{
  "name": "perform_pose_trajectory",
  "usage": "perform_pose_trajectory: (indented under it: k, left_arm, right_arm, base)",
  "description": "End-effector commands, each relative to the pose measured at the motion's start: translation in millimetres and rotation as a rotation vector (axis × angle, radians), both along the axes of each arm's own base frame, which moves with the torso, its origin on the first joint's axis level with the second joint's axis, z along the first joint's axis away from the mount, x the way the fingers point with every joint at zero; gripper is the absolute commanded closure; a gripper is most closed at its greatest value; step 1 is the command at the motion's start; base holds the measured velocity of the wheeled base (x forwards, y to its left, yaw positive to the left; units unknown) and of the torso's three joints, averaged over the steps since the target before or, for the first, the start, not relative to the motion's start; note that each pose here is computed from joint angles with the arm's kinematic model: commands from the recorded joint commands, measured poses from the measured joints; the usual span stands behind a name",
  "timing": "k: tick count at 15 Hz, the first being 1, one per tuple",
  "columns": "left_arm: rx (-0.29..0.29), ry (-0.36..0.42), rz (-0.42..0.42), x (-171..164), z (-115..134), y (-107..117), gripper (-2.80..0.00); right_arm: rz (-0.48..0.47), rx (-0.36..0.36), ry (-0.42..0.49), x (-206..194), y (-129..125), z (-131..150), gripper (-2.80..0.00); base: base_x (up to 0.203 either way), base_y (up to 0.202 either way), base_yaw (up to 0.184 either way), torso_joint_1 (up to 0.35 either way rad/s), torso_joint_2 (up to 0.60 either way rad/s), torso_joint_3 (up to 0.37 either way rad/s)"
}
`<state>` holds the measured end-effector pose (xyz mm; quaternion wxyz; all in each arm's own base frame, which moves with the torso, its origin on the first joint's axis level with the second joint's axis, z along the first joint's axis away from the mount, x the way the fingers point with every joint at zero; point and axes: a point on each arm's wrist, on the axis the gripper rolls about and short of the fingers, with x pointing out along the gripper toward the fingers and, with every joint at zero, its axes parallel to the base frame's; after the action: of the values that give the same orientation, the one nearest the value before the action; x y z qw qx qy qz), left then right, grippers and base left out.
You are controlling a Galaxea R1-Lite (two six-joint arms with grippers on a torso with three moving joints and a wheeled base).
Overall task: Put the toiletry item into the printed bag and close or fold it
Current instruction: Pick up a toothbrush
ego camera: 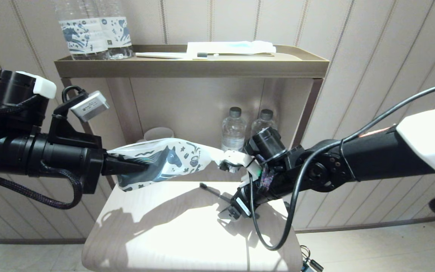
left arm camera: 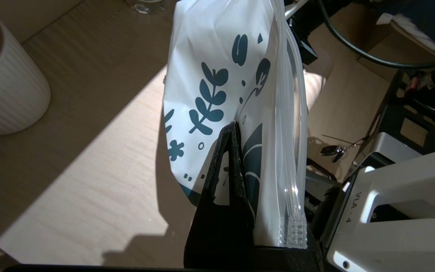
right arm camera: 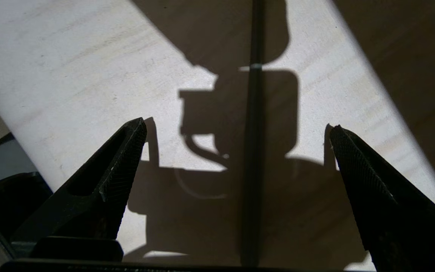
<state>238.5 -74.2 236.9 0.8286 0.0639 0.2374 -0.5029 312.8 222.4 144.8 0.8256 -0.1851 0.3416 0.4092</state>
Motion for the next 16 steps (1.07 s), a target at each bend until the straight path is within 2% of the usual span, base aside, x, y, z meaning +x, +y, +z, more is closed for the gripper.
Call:
perform_pose_trajectory:
  k: [1, 10, 11, 16]
  left_arm:
    - [-0.004, 0.005, -0.009, -1.4, -0.9, 0.2, 0.0]
    - [-0.007, -0.001, -0.01, -3.2, 0.7, 0.6, 0.0]
    - [-0.007, -0.002, -0.01, -3.2, 0.7, 0.6, 0.0]
    - [-0.006, 0.0, -0.01, -2.9, 0.3, 0.5, 0.0]
  right_arm:
    - [-0.006, -0.018, 0.015, 7.0, 3.2, -10.8, -2.8]
    - [-0.048, -0.064, -0.002, 7.5, 1.9, -14.6, -2.8]
    - [-0.053, -0.069, 0.001, 7.0, 1.1, -15.7, 0.0]
    - [-0.059, -0.073, 0.002, 6.3, -2.1, -15.5, 0.0]
  base:
    - [0.0, 0.0, 0.0, 0.0, 0.0, 0.0]
    - [0.0, 0.0, 0.0, 0.0, 0.0, 0.0]
    - [0.0, 0.0, 0.0, 0.0, 0.0, 0.0]
    - [0.0, 0.0, 0.0, 0.0, 0.0, 0.0]
